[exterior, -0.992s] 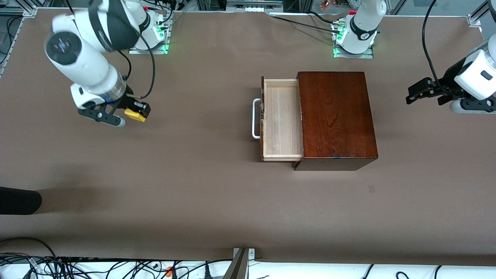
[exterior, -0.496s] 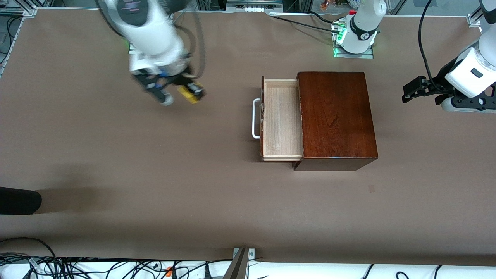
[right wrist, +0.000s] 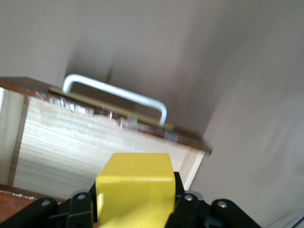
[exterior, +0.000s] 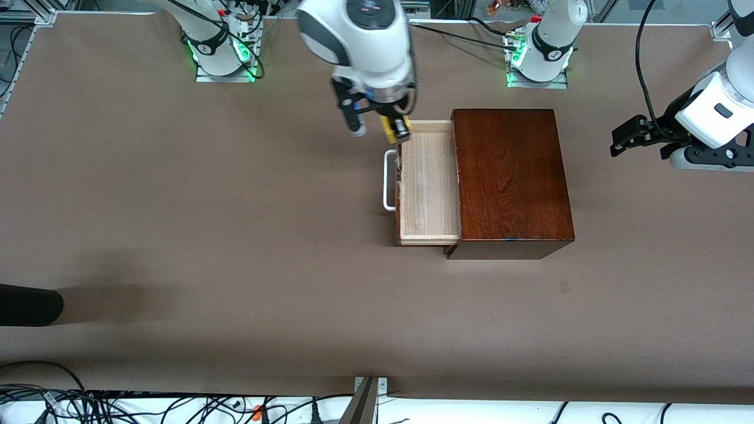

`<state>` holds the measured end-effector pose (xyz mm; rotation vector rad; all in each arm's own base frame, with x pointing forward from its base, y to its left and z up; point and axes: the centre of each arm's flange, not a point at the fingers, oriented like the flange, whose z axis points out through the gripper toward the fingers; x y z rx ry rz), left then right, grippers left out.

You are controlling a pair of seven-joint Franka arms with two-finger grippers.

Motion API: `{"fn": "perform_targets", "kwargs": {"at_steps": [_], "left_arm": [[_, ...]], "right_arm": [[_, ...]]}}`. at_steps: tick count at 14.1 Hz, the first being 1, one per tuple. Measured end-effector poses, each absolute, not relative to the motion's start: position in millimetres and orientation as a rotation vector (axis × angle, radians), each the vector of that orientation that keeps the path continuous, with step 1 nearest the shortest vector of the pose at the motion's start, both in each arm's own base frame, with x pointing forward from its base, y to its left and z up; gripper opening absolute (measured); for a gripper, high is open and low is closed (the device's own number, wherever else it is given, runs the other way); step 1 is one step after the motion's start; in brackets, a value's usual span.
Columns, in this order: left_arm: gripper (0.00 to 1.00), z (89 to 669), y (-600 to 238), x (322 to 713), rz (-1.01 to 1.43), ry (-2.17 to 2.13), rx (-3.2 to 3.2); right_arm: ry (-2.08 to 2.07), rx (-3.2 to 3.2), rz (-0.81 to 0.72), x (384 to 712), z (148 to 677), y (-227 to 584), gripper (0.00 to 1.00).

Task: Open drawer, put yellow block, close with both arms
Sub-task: 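Carry the yellow cube over the open drawer with the right gripper, then open the right gripper to drop the cube into the drawer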

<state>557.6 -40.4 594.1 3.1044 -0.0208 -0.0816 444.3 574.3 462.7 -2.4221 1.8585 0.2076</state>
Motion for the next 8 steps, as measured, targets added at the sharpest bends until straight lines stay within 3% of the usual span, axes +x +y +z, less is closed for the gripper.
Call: {"fn": "perform_targets", "kwargs": {"at_steps": [8], "left_arm": [[1.0, 594.6, -45.5, 557.2, -0.081, -0.035, 3.104]], "right_arm": [[2.16, -2.188, 0.201, 455.8, 340.6, 619.4, 0.56]]}}
